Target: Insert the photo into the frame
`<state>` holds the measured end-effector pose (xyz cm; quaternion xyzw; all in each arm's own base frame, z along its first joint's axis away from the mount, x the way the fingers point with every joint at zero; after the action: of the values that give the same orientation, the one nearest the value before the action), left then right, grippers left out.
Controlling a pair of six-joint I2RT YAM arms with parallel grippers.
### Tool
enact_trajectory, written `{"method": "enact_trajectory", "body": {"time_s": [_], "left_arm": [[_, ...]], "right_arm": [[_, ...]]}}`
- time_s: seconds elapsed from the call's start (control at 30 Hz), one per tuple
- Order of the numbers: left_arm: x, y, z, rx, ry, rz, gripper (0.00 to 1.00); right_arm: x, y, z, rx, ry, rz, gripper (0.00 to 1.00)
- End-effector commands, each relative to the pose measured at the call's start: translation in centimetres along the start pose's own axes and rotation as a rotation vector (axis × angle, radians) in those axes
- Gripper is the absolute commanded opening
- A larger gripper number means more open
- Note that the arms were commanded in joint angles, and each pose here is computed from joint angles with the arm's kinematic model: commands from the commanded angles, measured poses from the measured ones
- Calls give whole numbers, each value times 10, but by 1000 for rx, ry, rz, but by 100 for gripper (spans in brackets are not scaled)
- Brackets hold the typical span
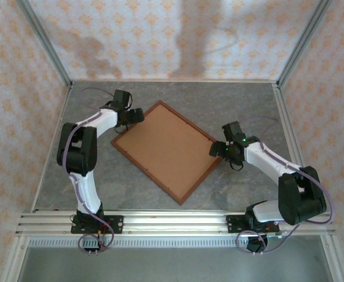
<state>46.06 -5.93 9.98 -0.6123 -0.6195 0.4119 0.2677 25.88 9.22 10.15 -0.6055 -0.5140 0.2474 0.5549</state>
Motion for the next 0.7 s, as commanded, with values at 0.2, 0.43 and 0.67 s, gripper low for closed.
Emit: {"method": "enact_trajectory", "body": {"time_s": [0.2, 0.43, 0.67], "left_arm": [[-16, 34, 13, 140, 74, 111, 82], [-14, 22, 42, 176, 56, 152, 60], [-3, -17, 87, 171, 34, 119, 41]], "right_arm": [[37, 28, -6, -1, 76, -147, 83], [53, 29, -32, -39, 46, -141, 82], [78, 36, -69, -26, 26, -193, 80]]}}
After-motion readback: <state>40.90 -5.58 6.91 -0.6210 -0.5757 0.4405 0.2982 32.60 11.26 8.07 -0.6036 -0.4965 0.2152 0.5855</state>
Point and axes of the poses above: each hand's point on the last joint's axis, 136 mm out from that joint toward the fingers, its own y axis out along the fingers, its own x axis along the line the jaws close on, z = x × y, the point moved 5 cm from there along -y, back along the fingers, and after that the axes turned 7 degrees about y, right-handed, at the moved point
